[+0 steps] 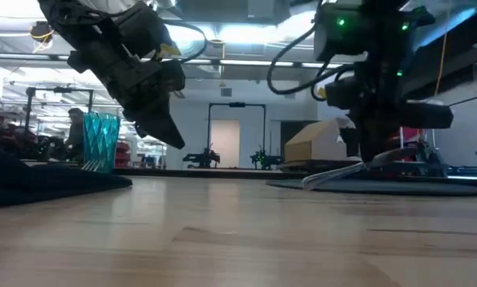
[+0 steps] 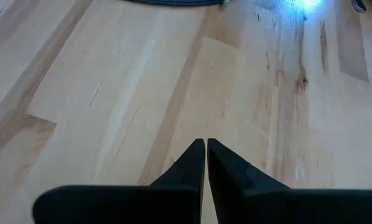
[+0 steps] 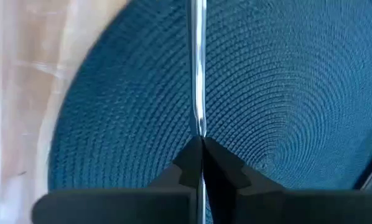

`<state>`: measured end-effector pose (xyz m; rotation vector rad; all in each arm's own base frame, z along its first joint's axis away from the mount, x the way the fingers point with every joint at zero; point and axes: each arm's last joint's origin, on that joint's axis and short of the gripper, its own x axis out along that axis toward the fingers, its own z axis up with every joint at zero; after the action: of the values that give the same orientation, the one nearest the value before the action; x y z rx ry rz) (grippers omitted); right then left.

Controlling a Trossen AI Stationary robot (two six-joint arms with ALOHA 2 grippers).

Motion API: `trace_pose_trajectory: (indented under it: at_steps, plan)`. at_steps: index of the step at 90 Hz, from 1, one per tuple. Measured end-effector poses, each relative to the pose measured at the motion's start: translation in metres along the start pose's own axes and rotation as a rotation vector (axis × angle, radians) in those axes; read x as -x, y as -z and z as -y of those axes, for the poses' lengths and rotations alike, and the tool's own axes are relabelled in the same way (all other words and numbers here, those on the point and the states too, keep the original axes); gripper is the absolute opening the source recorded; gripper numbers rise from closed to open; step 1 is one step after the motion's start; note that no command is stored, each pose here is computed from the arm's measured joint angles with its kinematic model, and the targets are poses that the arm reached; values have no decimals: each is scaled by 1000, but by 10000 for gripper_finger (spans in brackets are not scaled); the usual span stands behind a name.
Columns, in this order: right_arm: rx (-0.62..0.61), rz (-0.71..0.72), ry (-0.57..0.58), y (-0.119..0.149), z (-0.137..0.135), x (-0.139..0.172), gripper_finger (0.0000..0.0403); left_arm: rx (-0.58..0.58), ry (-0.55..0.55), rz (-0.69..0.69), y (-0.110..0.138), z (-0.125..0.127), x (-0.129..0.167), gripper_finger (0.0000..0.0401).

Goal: Set table place
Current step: Put the silver table knife on the black tablemat

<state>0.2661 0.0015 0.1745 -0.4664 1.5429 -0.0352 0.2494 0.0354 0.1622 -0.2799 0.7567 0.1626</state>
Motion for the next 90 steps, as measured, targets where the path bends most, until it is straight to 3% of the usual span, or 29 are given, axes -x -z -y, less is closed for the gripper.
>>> trace_pose_trajectory:
  at_steps: [24, 35, 51, 68, 90]
  plan:
    - [-49, -26, -98, 10, -5, -13, 0, 0, -3, -17, 2, 0, 0, 1]
    - [-82, -49, -89, 15, -9, -20, 0, -8, -3, -16, 2, 0, 0, 1]
    - [-107, 31, -70, 8, -8, -22, 0, -7, -3, -16, 2, 0, 0, 1]
    - [-38, 181, -110, -5, -6, -20, 0, -8, -4, -17, 2, 0, 0, 1]
    - [-4, 143, -132, 6, -4, -32, 0, -9, -4, -21, 2, 0, 0, 1]
